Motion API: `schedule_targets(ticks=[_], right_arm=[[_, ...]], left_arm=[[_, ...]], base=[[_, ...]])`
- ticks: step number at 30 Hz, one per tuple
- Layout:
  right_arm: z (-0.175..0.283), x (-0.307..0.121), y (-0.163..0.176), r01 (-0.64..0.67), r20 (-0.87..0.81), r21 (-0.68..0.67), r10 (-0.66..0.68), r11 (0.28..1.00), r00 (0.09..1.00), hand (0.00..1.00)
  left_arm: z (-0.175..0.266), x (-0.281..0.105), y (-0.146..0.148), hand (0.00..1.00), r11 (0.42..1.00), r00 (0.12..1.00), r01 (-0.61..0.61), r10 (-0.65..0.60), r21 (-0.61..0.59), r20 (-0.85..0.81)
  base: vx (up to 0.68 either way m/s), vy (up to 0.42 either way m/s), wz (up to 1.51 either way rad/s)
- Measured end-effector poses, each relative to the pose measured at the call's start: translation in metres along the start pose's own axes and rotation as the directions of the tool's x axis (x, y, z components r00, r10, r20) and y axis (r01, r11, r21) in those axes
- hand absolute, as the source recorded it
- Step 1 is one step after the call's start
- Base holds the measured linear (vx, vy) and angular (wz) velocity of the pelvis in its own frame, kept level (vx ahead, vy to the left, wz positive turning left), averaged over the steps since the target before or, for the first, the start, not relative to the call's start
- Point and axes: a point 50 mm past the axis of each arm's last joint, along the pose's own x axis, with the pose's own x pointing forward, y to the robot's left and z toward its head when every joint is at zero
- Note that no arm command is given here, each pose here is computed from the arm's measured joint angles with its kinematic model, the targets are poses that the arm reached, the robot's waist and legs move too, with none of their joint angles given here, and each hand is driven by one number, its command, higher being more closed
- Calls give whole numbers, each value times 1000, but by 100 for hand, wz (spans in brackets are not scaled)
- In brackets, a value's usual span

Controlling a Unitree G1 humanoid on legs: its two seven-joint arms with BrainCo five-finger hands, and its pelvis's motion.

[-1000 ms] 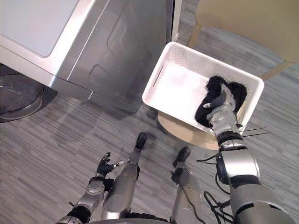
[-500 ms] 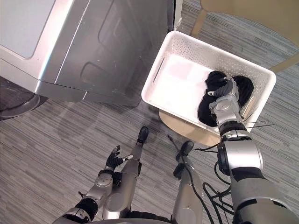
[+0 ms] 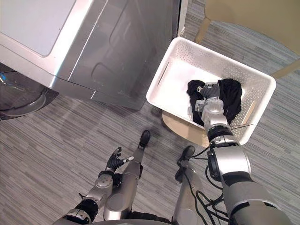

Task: Pick up the laundry basket with both hands and put the clothes into the washing machine.

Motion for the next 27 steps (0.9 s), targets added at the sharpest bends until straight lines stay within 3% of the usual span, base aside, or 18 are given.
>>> schedule_targets(ticks=[5, 6, 9, 13, 15, 17, 27], right_arm=[[4, -8, 5, -16, 72, 199, 1, 980, 997, 100], [5, -10, 6, -22, 89, 260, -2, 965, 996, 0], [6, -14, 9, -33, 116, 301, -2, 953, 993, 0], [5, -20, 13, -11, 168, 92, -4, 996, 986, 0], [-5, -24, 15, 1, 172, -84, 14, 996, 985, 0], [-15, -28, 16, 19, 169, -275, 29, 961, 985, 0], [-36, -32, 27, -8, 136, -670, 134, 742, 982, 0]], left_arm=[[-2, 0, 4, 0, 1000, 1000, -21, 21, -16, -14], [-2, 0, 6, 0, 999, 1000, -27, 27, -19, -15], [-4, 0, 9, 0, 999, 999, -31, 31, -7, -20], [-12, -4, 10, 0, 999, 998, -37, 37, -7, -43], [-18, -7, 11, 0, 999, 997, -42, 41, -9, -63], [-21, -8, 12, 0, 999, 996, -47, 46, -12, -72], [-27, -9, 17, 0, 997, 992, -78, 78, -3, -96]], base=[[-10, -42, 1], [-4, -35, 0], [-6, -20, -2], [-22, -27, -13], [-11, -18, -19], [-21, -10, -11], [-67, 7, -8]])
